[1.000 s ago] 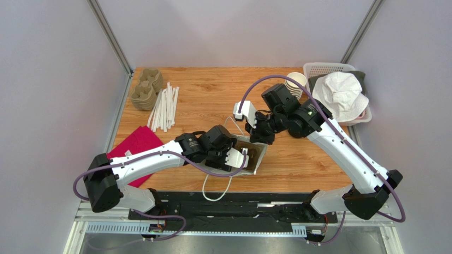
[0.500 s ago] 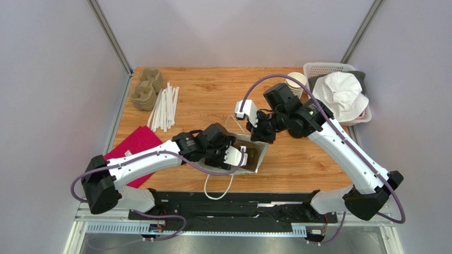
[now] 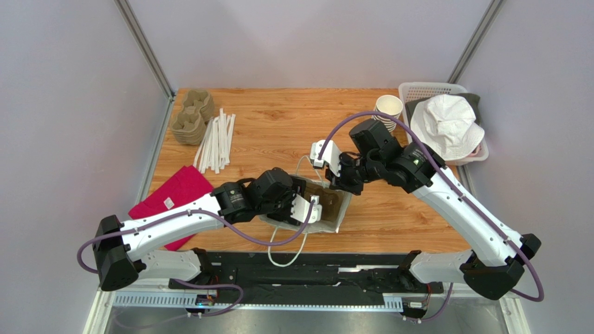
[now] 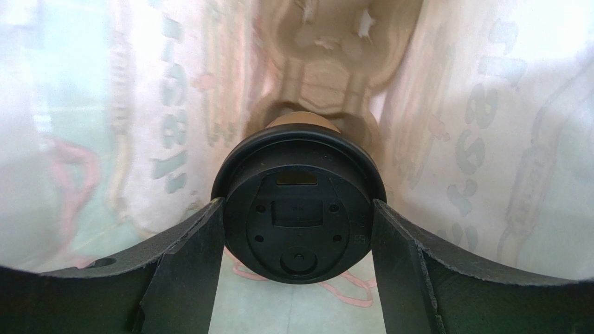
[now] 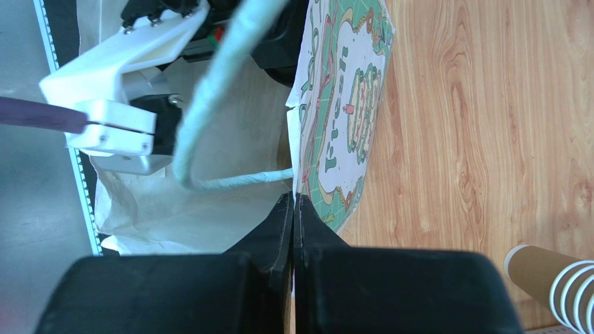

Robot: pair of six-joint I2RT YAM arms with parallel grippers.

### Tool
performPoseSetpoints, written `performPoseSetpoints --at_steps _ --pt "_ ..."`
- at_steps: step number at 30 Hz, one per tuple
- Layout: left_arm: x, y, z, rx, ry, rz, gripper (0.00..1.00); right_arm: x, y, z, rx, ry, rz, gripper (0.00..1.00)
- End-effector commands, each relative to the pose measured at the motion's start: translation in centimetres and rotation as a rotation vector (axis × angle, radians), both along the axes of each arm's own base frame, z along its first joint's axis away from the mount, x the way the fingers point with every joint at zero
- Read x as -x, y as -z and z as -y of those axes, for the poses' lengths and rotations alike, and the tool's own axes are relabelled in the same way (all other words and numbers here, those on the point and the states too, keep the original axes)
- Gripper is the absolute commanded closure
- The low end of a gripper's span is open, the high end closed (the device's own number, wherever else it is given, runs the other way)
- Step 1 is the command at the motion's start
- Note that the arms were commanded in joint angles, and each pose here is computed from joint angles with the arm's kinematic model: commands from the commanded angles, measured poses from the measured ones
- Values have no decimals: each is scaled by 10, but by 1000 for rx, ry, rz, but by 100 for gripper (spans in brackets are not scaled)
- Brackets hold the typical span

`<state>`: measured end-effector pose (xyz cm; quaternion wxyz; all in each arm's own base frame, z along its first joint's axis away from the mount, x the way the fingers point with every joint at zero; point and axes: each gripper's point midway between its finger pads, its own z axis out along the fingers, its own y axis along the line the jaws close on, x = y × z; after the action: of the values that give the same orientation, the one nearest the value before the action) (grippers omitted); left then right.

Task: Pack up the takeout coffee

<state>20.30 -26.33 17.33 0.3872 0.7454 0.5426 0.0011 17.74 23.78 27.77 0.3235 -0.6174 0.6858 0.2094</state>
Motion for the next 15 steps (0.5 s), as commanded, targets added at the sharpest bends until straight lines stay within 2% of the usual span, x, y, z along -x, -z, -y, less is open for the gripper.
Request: performPoseSetpoints --at_steps 1,15 --pt "-5 2 -7 4 -52 19 100 2 -13 -2 -40 -26 85 100" --pt "-11 -7 0 36 -29 70 100 11 -14 -3 -50 -55 77 100"
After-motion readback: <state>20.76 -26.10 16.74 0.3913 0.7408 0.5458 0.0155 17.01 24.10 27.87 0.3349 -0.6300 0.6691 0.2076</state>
